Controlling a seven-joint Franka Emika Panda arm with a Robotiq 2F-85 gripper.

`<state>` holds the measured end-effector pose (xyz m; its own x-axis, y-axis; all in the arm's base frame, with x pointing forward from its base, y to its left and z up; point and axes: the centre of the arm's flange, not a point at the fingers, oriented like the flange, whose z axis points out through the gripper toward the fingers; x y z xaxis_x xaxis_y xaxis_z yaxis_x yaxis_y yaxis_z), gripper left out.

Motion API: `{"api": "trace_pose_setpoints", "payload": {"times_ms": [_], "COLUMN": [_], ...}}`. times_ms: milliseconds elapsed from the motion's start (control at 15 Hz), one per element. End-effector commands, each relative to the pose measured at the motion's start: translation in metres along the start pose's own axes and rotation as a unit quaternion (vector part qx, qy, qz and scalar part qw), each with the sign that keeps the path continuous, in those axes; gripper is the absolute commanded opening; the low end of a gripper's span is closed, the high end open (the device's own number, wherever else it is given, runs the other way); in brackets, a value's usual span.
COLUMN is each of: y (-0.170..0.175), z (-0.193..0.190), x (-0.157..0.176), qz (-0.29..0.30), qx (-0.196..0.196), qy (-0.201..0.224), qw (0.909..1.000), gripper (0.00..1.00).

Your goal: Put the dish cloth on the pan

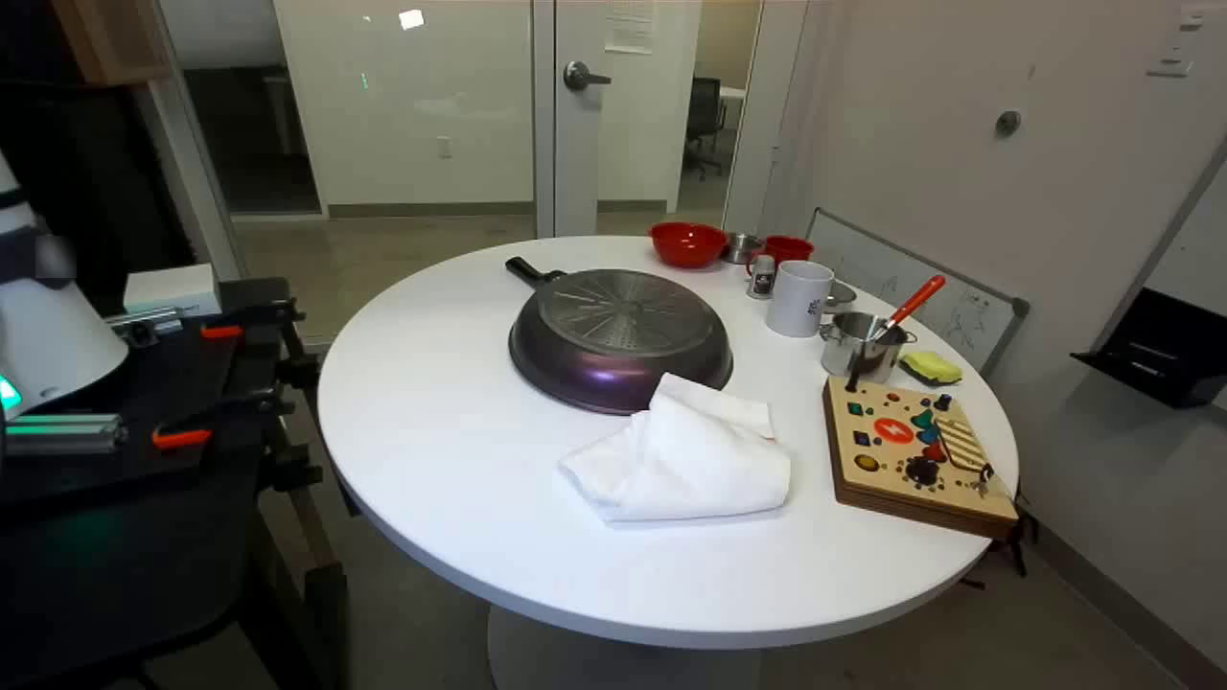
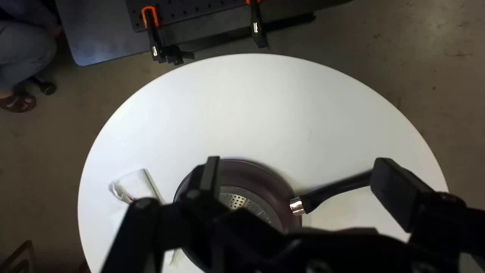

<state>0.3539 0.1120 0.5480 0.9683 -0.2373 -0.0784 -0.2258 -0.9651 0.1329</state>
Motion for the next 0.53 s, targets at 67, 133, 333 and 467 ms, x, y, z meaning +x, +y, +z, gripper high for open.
{"api": "trace_pose_setpoints", "payload": {"times_ms": [67, 133, 333, 467], "y": [0.001, 0.004, 0.015, 0.026], "z": [0.003, 0.007, 0.02, 0.039], "x": [0.003, 0.007, 0.027, 0.052], "qz": [0.005, 0.018, 0.043, 0.07], "qx": [0.007, 0.013, 0.033, 0.035], "qy": [0.002, 0.014, 0.043, 0.065], "qw": [1.0, 0.9997, 0.9976, 0.9948], "gripper": [1.0, 1.0, 1.0, 1.0]}}
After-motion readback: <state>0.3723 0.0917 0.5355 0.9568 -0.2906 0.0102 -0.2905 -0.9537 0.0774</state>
